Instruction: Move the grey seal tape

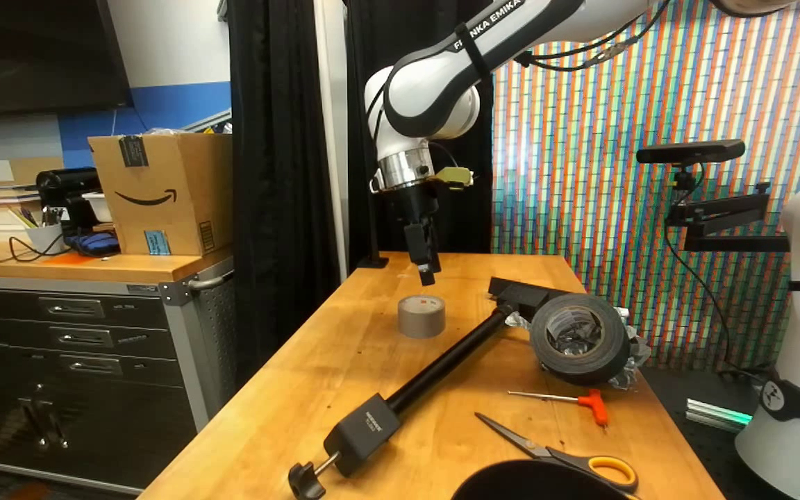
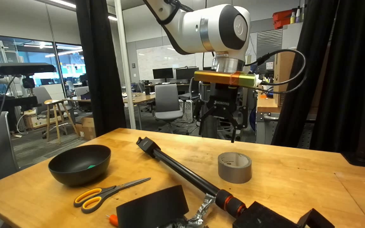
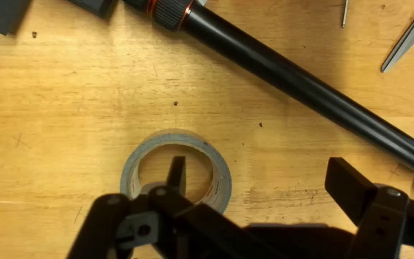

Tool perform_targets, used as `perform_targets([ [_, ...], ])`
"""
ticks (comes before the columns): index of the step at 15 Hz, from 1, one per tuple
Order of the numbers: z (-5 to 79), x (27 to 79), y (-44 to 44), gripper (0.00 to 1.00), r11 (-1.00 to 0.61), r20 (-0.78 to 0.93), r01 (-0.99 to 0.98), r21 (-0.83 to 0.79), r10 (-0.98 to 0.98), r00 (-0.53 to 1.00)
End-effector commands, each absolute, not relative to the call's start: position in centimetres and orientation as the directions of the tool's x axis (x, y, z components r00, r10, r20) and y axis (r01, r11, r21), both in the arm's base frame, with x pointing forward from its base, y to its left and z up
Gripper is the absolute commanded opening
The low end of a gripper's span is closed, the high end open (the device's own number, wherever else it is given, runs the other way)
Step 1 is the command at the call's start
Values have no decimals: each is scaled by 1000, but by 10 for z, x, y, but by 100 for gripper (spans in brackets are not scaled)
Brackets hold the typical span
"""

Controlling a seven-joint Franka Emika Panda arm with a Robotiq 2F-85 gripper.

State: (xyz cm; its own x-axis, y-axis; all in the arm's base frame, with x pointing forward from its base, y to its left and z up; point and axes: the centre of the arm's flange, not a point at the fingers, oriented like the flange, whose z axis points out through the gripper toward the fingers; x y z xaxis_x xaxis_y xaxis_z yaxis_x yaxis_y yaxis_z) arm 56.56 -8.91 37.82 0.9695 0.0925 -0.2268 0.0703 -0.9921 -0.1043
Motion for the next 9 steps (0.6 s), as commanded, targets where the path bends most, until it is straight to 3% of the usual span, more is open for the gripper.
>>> perform_targets([
  [1,368,592,-94,100,-991,-253,106,-88,125,959],
  [9,341,603,-82,100,-973,-252,170,-153,205,946],
])
